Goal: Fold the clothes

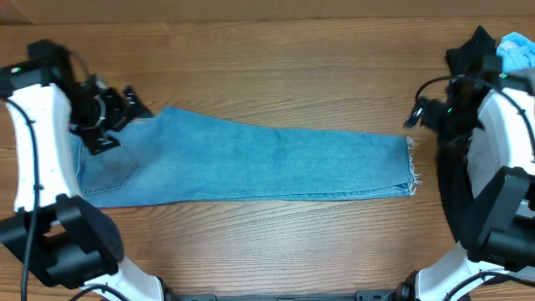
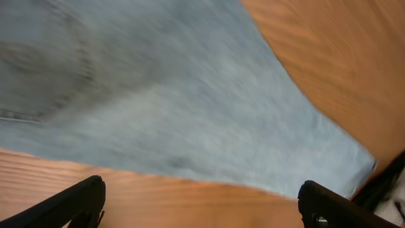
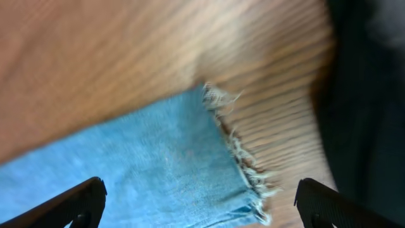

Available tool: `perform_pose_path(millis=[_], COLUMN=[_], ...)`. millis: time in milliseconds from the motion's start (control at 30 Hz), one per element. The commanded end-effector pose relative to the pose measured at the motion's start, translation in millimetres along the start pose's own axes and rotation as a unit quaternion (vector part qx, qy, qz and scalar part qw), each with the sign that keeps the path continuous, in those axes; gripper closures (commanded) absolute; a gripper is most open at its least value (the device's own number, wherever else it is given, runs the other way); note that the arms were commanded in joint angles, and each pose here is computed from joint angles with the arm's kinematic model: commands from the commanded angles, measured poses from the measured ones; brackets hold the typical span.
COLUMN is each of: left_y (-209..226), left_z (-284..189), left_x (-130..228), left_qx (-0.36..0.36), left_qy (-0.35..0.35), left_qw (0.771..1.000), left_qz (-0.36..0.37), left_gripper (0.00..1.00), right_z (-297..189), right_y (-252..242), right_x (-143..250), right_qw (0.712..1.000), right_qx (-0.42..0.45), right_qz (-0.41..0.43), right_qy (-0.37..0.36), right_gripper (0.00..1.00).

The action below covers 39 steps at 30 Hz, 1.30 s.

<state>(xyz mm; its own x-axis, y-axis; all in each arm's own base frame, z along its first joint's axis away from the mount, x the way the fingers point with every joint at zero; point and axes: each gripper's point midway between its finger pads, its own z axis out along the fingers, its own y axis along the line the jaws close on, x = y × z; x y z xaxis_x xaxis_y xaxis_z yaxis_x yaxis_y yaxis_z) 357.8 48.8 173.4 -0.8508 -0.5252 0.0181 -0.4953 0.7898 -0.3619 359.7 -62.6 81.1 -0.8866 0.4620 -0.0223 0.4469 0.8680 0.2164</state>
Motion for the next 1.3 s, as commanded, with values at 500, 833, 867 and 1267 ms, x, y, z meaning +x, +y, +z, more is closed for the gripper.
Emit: perform_pose_path(millis=[500, 833, 867, 1267], left_y=[-26, -24, -24, -23], left_z=[46, 52, 52, 52], left_x=[51, 51, 51, 51], left_qx=[-0.026, -0.026, -0.026, -0.029], left_qy=[0.066, 0.069, 0.069, 0.068], left_qw=[0.992, 0.992, 0.992, 0.991], left_qz=[0.101, 0.1, 0.1, 0.11], left_gripper=[0.0, 0.0, 0.0, 0.0], right_z=[70, 95, 97, 109], right_y=[-15, -15, -14, -6], right_x=[49, 80, 82, 94], right_qw=[0.999, 0.997, 0.997, 0.997], right_qx=[-0.017, -0.021, -0.02, 0.026], right_qz=[-0.017, 0.0, 0.003, 0.013], right_qy=[0.042, 0.07, 0.072, 0.067], right_gripper=[0.0, 0.25, 0.25, 0.78])
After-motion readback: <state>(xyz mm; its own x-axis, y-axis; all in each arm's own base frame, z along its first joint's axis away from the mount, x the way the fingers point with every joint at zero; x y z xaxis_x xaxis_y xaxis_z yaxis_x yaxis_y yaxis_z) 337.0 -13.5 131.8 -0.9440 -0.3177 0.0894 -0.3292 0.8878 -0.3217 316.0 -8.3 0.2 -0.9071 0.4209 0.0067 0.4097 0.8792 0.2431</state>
